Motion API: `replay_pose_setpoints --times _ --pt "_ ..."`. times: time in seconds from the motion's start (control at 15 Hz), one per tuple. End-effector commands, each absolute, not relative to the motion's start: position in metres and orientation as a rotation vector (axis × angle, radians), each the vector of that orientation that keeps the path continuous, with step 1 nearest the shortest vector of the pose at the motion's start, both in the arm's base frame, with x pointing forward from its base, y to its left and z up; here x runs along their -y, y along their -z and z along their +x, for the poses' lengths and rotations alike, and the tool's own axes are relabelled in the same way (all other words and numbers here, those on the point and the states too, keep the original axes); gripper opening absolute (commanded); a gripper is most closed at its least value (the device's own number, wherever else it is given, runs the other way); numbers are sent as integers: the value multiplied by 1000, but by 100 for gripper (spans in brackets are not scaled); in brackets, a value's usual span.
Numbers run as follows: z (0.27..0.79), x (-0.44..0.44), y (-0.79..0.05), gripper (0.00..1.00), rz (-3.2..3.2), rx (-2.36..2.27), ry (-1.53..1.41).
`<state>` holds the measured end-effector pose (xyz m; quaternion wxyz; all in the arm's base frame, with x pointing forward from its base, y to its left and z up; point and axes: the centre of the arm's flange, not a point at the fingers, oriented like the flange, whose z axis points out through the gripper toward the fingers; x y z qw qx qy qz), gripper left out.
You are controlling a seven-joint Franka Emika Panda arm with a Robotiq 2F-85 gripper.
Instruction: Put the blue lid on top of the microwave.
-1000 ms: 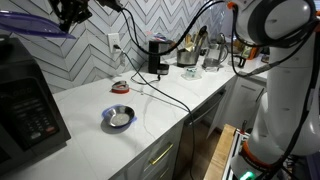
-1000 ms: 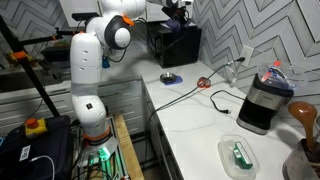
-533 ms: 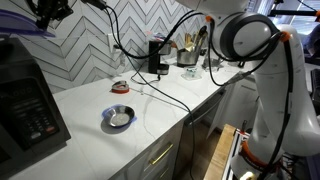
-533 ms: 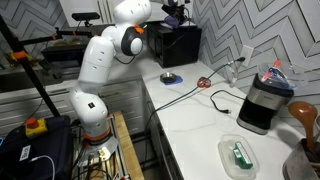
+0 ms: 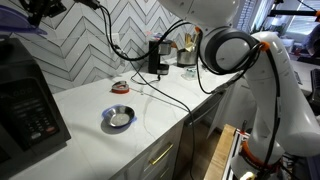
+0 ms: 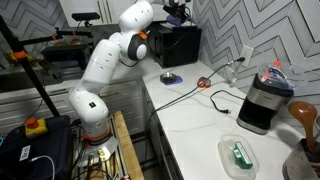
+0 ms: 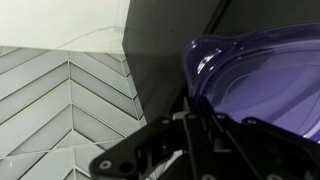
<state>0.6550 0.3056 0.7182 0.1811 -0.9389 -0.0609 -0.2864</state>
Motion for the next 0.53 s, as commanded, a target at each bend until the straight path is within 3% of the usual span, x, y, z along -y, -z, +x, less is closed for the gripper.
replay_pose_setpoints --times 0.0,0.47 --pt "655 -305 -719 2 -2651 172 810" --pt "657 -341 -703 2 -2688 -412 542"
